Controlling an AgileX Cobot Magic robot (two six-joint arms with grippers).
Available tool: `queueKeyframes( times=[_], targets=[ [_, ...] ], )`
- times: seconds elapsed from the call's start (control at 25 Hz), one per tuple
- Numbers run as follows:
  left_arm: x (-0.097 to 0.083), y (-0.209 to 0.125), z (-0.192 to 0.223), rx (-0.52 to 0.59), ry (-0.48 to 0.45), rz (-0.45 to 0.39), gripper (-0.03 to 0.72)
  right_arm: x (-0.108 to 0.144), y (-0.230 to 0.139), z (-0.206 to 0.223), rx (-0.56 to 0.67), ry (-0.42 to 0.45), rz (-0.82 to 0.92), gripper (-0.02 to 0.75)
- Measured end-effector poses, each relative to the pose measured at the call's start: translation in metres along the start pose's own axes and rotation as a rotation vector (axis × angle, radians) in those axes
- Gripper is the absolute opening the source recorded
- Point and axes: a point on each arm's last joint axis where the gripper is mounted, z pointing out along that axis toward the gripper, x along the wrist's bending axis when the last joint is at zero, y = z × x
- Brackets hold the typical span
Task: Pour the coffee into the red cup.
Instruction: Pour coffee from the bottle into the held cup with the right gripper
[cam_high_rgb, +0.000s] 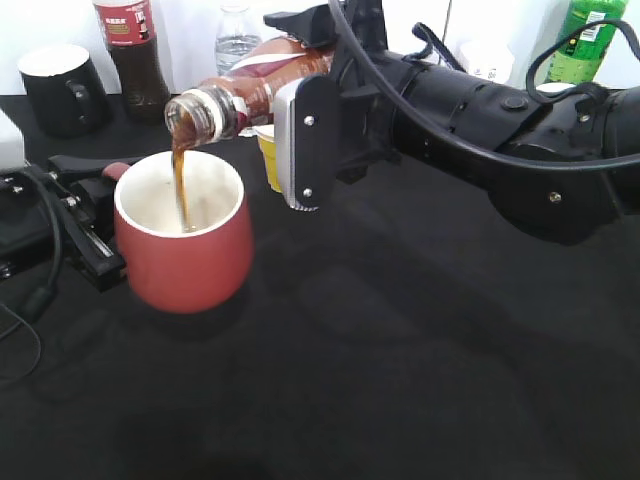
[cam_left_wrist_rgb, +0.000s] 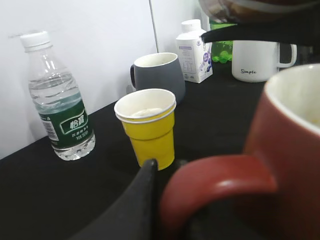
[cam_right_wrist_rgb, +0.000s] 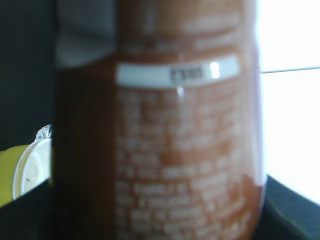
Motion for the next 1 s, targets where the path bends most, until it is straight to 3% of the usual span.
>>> queueKeyframes(
  times=[1.0],
  targets=[
    [-0.0003, 0.0003, 0.0000, -0.003, -0.003, 0.001, 0.075, -0.0011, 0.0002, 0.0000, -0.002, -0.012, -0.036, 0.529]
  ],
)
